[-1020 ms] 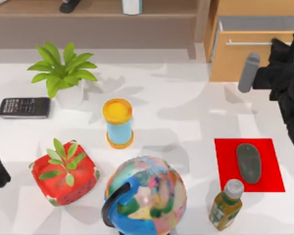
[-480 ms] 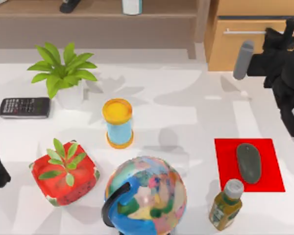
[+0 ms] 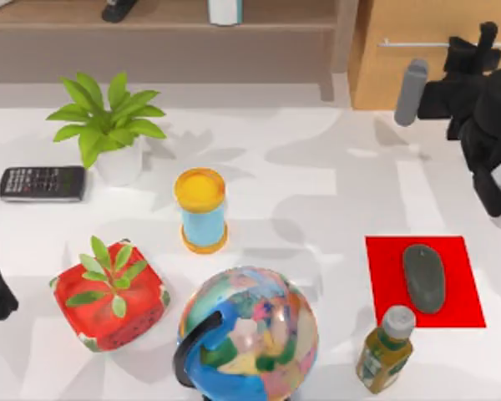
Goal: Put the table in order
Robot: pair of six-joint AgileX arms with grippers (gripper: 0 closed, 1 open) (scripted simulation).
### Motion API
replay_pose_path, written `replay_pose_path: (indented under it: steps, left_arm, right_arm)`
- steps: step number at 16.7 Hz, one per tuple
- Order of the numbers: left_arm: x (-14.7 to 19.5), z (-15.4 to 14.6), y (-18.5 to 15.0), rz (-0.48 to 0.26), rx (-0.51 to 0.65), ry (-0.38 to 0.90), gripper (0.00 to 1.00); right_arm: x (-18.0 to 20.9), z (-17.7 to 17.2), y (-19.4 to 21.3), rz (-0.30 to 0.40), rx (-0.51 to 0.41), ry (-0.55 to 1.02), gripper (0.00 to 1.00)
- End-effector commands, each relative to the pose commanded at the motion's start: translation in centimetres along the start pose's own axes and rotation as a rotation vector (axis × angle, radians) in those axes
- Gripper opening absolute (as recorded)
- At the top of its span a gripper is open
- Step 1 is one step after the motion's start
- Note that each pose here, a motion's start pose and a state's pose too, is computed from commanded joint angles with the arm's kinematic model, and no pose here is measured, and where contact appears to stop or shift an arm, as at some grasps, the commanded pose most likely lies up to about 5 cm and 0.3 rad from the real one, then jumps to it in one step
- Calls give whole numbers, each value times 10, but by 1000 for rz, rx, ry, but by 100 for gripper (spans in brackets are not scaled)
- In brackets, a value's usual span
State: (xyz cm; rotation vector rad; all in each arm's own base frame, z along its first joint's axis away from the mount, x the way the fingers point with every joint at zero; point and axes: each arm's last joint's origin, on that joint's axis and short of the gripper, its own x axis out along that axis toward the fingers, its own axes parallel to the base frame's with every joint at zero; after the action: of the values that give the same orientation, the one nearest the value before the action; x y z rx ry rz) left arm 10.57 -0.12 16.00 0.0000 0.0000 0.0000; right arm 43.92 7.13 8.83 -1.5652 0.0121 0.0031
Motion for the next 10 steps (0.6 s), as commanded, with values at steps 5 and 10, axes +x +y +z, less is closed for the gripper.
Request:
replay_pose_path:
  steps: [5, 10]
  left_arm:
    - [0, 0, 0, 0, 0, 0, 100]
    - [0, 0, 0, 0, 0, 0, 100]
  right_arm:
    - [0, 0, 0, 0, 0, 0, 30]
    - [0, 0, 0, 0, 0, 0, 68]
